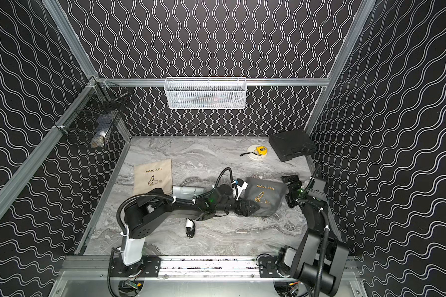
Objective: Pack away hair dryers
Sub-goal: Place the drawstrings on both sides at the center of the board.
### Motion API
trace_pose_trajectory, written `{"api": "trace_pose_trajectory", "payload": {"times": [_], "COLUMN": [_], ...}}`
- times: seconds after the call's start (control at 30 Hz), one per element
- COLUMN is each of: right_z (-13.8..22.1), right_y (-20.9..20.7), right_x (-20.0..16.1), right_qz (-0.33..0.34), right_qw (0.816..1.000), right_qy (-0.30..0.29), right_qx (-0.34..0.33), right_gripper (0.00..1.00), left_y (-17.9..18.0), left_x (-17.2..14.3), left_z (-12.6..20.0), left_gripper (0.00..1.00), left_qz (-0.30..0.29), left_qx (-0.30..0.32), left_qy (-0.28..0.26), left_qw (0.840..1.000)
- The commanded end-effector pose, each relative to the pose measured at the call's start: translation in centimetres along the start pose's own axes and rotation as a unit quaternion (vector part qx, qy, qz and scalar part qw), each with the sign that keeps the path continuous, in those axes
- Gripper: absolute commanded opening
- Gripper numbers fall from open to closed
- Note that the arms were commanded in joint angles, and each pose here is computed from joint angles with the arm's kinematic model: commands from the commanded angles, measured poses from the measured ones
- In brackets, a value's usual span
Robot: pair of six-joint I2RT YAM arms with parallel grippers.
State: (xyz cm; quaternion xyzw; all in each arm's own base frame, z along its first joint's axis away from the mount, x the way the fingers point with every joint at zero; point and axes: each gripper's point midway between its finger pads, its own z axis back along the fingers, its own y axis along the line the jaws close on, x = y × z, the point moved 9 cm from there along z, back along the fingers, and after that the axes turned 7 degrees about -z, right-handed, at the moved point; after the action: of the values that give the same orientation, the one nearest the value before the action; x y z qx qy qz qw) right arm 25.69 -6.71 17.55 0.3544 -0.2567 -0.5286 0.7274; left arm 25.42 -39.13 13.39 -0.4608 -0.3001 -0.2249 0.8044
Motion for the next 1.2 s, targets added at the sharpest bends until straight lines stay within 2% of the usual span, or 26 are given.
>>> {"api": "trace_pose_trajectory", "payload": {"times": [0.0,0.33,0.5,0.7,0.97,1.17], "right_z": [1.1,3.9,4.8,5.6,4.1,1.9], "right_y": [0.3,2.4,3.6,5.3,6.3,7.3], "right_x": [-0.1,-0.7,-1.4,-3.1,-6.4,-11.0], "right_qz": [0.017,0.063,0.103,0.167,0.237,0.301], "right_qw": [0.999,0.996,0.993,0.983,0.97,0.952], "right_qy": [-0.024,-0.059,-0.062,-0.07,-0.044,-0.001], "right_qx": [-0.023,-0.001,0.017,0.032,0.041,0.049], "right_gripper": [1.0,1.0,1.0,1.0,1.0,0.99], "left_y": [0.5,-1.1,-1.6,-2.0,-2.2,-1.4], "left_x": [0.0,1.5,1.7,2.4,2.5,2.7], "left_z": [1.3,5.0,6.5,9.8,13.2,16.0], "left_gripper": [0.99,0.99,0.99,0.99,0.99,0.99], "left_qz": [-0.05,-0.148,-0.168,-0.193,-0.21,-0.202], "left_qx": [0.071,0.175,0.199,0.242,0.286,0.33], "left_qy": [0.018,0.006,-0.007,-0.032,-0.048,-0.072], "left_qw": [0.996,0.973,0.965,0.95,0.934,0.919]}}
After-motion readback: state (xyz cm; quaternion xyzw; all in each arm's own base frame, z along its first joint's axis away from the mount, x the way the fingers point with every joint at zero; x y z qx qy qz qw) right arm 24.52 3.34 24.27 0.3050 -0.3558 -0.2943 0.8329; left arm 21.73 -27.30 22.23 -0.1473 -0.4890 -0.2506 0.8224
